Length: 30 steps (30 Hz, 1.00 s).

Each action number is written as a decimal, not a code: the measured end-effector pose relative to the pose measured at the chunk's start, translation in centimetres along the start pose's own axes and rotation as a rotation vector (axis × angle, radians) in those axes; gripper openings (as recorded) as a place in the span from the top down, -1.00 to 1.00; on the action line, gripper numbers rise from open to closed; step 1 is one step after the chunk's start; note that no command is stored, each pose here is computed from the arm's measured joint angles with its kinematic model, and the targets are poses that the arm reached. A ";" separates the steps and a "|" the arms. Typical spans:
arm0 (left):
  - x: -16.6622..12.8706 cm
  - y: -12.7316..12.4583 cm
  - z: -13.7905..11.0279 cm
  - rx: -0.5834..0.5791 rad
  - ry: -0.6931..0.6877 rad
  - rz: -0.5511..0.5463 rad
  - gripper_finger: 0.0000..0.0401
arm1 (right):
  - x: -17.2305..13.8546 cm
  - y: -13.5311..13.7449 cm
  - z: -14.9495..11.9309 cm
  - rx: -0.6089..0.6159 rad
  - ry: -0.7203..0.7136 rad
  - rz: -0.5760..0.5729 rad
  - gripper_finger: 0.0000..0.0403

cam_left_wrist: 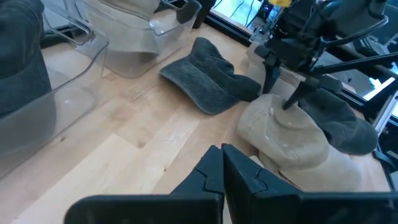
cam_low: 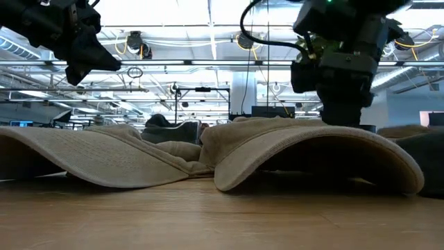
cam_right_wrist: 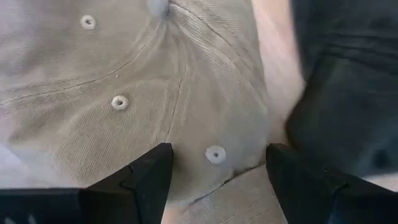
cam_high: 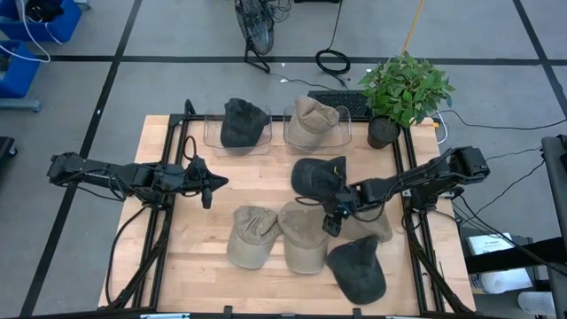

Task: Pick & Place hat
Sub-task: Put the brown cap into the right transparent bin

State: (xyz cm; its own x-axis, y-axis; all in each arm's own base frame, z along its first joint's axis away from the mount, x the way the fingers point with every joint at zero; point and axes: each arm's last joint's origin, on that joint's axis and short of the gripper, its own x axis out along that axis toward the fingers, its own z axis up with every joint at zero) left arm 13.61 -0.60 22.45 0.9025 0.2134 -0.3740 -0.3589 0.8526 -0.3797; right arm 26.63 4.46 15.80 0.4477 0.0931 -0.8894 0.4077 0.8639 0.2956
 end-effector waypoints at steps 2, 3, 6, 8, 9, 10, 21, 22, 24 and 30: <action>0.0 0.0 0.0 -0.001 -0.003 0.005 0.94 | 0.4 -0.2 -0.3 -0.002 -0.020 0.027 -0.15; 0.0 0.0 0.0 -0.001 -0.005 0.008 0.93 | 0.6 -0.3 -0.4 -0.003 -0.028 0.032 -0.13; 0.0 0.1 0.0 -0.002 -0.013 0.021 0.95 | 0.9 -0.6 -0.7 -0.015 -0.047 0.043 -0.03; 0.0 0.1 0.0 -0.001 -0.014 0.022 0.98 | 1.1 -0.7 -0.9 -0.028 -0.057 0.047 0.07; 0.0 0.1 0.0 -0.001 -0.015 0.024 0.98 | 1.1 -0.7 -0.9 -0.032 -0.067 0.046 0.13; 0.0 0.1 0.0 -0.001 -0.017 0.028 0.97 | 1.2 -0.8 -1.0 -0.033 -0.079 0.042 0.21; 0.0 0.1 0.1 0.033 -0.018 0.031 0.98 | 0.5 -0.7 -0.9 -0.024 -0.115 0.066 0.94; 0.0 0.1 0.1 0.034 -0.018 0.031 0.97 | 0.2 -0.6 -0.8 -0.015 -0.127 0.076 0.94; 0.0 0.1 0.1 0.036 -0.018 0.030 0.94 | -0.9 -0.4 -0.6 0.001 -0.160 0.105 0.97; 0.0 0.1 0.1 0.038 -0.018 0.030 0.95 | -5.8 0.0 0.0 0.028 -0.336 0.217 0.98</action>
State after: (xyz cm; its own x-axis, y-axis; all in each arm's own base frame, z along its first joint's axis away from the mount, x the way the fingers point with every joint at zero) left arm 13.59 -0.51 22.47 0.8956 0.2473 -0.3698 -0.3771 0.8630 -0.3361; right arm 23.99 3.95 20.98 0.7590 0.1006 -0.6433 0.2949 0.8278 0.4773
